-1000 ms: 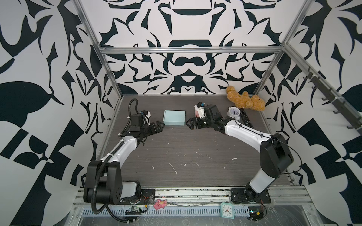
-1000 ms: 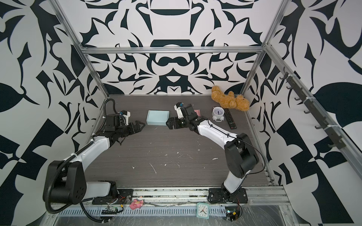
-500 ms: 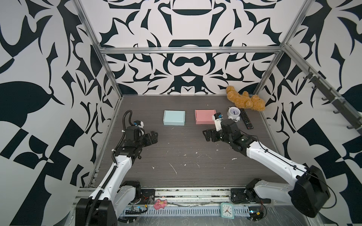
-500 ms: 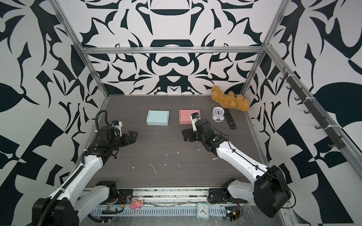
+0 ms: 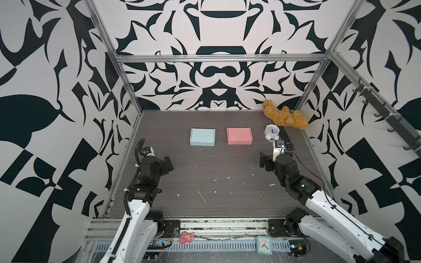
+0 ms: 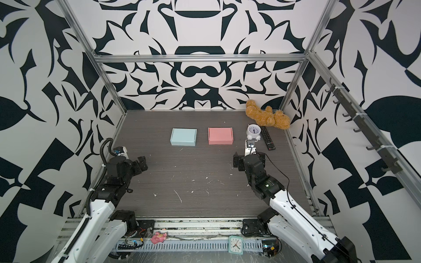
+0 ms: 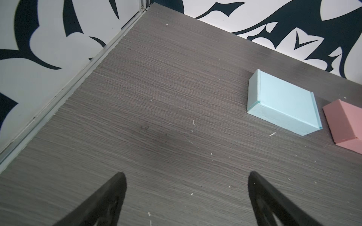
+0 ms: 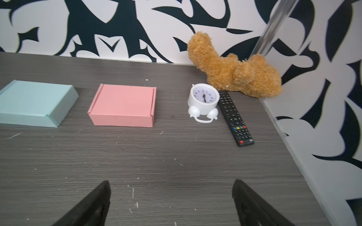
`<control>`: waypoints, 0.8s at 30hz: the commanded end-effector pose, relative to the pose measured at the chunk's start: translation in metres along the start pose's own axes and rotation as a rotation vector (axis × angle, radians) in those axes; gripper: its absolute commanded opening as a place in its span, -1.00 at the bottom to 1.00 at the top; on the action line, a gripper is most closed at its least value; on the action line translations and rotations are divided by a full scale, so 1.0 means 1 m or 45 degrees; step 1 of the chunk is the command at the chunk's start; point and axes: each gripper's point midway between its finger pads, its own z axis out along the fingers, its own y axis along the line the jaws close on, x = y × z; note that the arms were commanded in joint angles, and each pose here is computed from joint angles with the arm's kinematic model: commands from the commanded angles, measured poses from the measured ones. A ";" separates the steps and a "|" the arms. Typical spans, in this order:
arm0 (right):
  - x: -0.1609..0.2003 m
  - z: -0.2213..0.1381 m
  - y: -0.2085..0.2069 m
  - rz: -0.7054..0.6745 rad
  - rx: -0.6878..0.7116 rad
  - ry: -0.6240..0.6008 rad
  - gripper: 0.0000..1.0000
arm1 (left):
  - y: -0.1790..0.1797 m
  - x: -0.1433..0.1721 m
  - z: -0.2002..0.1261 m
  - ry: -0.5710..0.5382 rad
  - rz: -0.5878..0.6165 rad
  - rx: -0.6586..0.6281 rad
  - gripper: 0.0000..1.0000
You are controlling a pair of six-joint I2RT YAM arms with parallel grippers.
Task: Assemble paper box
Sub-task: Reset both arms
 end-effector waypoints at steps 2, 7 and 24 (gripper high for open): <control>-0.012 -0.003 -0.019 -0.045 0.105 -0.152 0.98 | 0.007 -0.009 0.002 -0.121 0.113 -0.041 0.98; -0.005 0.002 -0.020 -0.197 0.112 -0.193 0.98 | 0.009 0.005 0.019 -0.106 0.153 -0.049 0.99; 0.013 0.055 -0.058 -0.040 0.221 -0.187 0.98 | -0.009 0.005 0.058 -0.103 0.246 0.018 0.98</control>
